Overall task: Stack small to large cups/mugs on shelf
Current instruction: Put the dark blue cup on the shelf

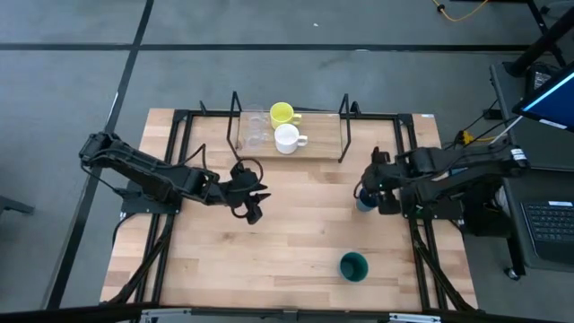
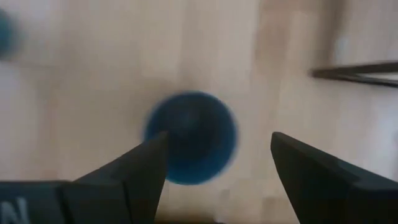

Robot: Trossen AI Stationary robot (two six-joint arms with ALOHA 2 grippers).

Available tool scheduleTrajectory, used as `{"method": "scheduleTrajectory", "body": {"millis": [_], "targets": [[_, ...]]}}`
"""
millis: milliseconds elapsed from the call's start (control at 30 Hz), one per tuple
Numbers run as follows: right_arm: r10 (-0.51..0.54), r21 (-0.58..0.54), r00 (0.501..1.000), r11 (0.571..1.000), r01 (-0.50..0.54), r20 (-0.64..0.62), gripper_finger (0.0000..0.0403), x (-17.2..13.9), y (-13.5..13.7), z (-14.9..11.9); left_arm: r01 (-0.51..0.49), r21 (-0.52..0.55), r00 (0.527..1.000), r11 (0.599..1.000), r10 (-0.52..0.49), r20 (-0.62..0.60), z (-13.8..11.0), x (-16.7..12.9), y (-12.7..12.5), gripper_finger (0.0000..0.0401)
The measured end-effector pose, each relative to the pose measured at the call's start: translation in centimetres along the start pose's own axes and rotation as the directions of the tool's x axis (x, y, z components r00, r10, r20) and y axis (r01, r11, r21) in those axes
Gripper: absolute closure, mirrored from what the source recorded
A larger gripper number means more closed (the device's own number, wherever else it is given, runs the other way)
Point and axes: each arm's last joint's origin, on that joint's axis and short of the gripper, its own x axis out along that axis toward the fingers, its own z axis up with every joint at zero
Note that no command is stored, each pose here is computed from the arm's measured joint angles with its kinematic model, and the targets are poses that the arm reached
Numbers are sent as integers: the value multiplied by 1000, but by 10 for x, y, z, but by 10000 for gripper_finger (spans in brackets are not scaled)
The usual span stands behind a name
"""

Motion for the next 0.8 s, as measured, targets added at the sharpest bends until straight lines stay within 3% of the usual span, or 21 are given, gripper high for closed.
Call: {"method": "scheduleTrajectory", "body": {"millis": [100, 433, 800], "targets": [[-57, 6, 998, 998, 57, -38, 121, 8, -6, -4, 5, 2, 1000, 1000, -5, 2, 0, -1, -1, 291], [74, 73, 997, 995, -71, -33, 121, 36, -23, -14, 8, -1, 1000, 1000, -8, 7, 0, -1, -2, 291], [56, 68, 998, 996, -54, -35, 121, 62, -31, -23, 10, -3, 1000, 1000, -10, 11, 1, -1, -2, 291]]}}
